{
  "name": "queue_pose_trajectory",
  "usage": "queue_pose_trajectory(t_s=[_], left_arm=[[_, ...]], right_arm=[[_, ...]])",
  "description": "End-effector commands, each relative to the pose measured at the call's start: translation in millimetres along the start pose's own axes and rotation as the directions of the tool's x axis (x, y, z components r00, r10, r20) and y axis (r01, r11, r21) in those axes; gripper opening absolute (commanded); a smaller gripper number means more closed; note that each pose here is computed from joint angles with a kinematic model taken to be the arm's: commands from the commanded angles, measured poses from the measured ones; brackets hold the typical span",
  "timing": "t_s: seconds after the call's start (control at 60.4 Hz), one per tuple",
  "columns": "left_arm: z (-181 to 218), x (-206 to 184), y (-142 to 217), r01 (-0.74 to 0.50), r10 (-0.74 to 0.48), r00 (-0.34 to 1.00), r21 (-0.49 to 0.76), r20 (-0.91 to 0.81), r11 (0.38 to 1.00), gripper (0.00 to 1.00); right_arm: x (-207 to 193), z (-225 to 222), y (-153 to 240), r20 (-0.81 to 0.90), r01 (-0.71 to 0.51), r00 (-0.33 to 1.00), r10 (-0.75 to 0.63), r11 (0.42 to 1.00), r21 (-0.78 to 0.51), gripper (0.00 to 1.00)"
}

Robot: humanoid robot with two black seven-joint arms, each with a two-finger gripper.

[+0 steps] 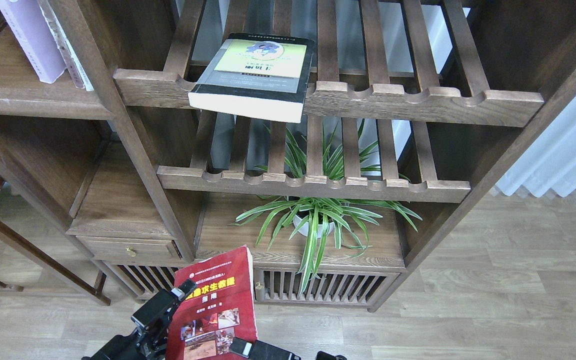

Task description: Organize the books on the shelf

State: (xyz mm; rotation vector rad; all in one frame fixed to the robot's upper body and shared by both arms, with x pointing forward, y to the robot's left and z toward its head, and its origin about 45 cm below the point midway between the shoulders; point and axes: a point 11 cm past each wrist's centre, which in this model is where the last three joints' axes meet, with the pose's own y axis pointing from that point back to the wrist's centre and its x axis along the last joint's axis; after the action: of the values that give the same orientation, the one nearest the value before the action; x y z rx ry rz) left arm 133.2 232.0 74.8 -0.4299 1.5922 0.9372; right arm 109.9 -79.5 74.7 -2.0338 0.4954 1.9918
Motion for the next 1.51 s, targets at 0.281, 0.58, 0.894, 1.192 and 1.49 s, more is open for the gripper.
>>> queue_pose_trajectory(t_s=[0.281,0.58,0.894,1.192,1.49], left_arm=[[6,3,15,-0.035,0.035,0.999,0.006,0.022,0.999,0.97],[-4,-4,8,-0.001,0.001,1.000,0.015,-0.002,1.000,0.96],[-16,-11,2,0.030,-0.028,0.999,0.031,-0.033,0.999,0.95],[-16,-13,1,0.034,-0.033,0.999,0.035,-0.030,0.999,0.73],[-5,-8,9,0.004,-0.004,1.000,0.036,0.004,0.999,0.42]], right_arm=[[-4,1,-7,-0.018,0.015,1.000,-0.016,0.999,-0.039,0.03],[-5,8,-9,-0.011,0.017,1.000,-0.018,0.998,-0.059,0.03],[-3,16,-8,0.000,0.015,1.000,-0.015,0.997,-0.076,0.03],[-3,15,-7,0.000,0.013,1.000,-0.013,0.997,-0.073,0.03],[-2,6,-5,-0.010,0.008,1.000,-0.008,0.998,-0.058,0.03]])
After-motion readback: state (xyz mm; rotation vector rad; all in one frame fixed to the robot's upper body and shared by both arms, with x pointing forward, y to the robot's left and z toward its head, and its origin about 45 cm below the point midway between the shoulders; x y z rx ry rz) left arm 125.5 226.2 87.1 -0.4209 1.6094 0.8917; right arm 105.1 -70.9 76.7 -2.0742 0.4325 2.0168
